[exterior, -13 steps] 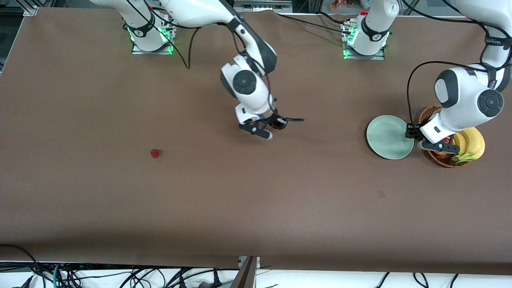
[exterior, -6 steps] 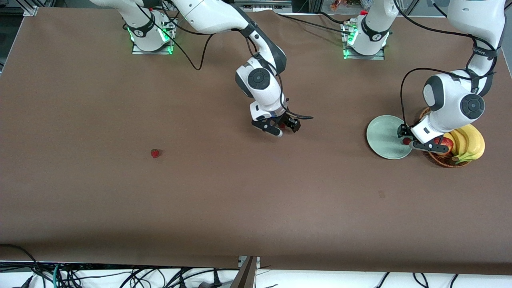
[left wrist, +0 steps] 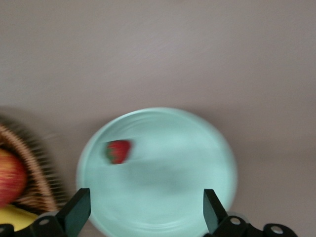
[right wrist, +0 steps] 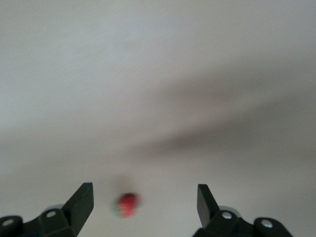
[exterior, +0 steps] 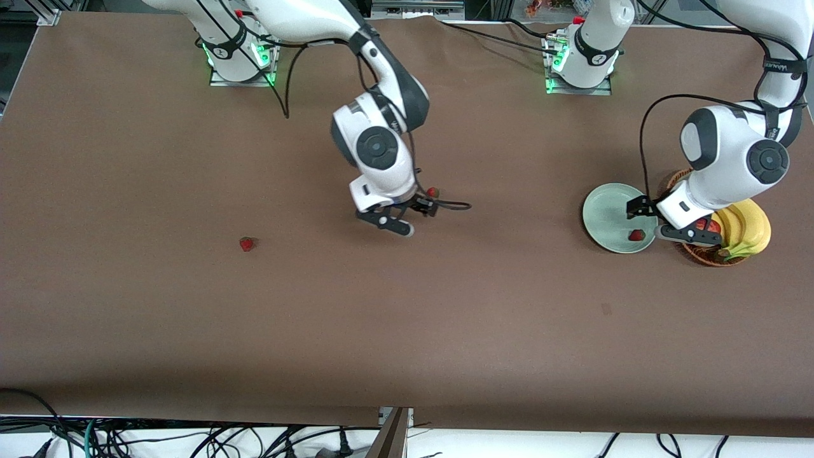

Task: Collect all strawberries into plate
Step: 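Set the second strawberry down mid-table with the right gripper, then grasp the second strawberry with the left gripper while the right gripper reaches the third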

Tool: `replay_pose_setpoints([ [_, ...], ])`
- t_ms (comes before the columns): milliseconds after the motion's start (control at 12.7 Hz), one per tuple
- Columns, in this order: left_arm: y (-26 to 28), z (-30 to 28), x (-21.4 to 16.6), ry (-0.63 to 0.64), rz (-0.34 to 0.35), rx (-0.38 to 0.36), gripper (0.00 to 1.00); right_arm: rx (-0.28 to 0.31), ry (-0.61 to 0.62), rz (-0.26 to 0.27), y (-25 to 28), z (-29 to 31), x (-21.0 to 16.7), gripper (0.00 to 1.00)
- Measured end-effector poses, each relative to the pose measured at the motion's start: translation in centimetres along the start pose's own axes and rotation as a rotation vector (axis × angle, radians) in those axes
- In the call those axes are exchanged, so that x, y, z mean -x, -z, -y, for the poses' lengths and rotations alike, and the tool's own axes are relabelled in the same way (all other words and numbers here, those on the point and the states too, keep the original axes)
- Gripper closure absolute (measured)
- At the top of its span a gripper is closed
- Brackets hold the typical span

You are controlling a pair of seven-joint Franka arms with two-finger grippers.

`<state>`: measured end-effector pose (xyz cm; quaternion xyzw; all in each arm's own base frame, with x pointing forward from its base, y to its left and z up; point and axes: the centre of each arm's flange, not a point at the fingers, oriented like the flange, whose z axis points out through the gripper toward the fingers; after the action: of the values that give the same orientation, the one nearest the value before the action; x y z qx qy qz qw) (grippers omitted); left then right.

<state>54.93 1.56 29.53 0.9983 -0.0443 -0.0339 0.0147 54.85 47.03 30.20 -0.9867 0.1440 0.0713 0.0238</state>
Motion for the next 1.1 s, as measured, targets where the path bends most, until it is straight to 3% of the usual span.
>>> replay_pose_setpoints([
  [237,2.1,-12.8,-1.4,0.115,-0.032,0.033,0.0,0.098,0.197,0.041,1.7,-8.5,-6.0,0.07],
  [552,2.9,-26.5,-1.0,0.232,-0.035,0.094,0.0,0.163,0.401,0.088,1.1,-22.5,-13.0,0.07],
  [867,1.1,-37.8,1.6,0.278,-0.036,0.065,0.0,0.167,0.459,0.039,-1.8,-30.7,-16.3,0.08],
  [1104,-2.1,-43.0,2.8,0.293,-0.029,0.037,0.0,0.159,0.468,-0.005,-3.0,-31.4,-17.4,0.11],
])
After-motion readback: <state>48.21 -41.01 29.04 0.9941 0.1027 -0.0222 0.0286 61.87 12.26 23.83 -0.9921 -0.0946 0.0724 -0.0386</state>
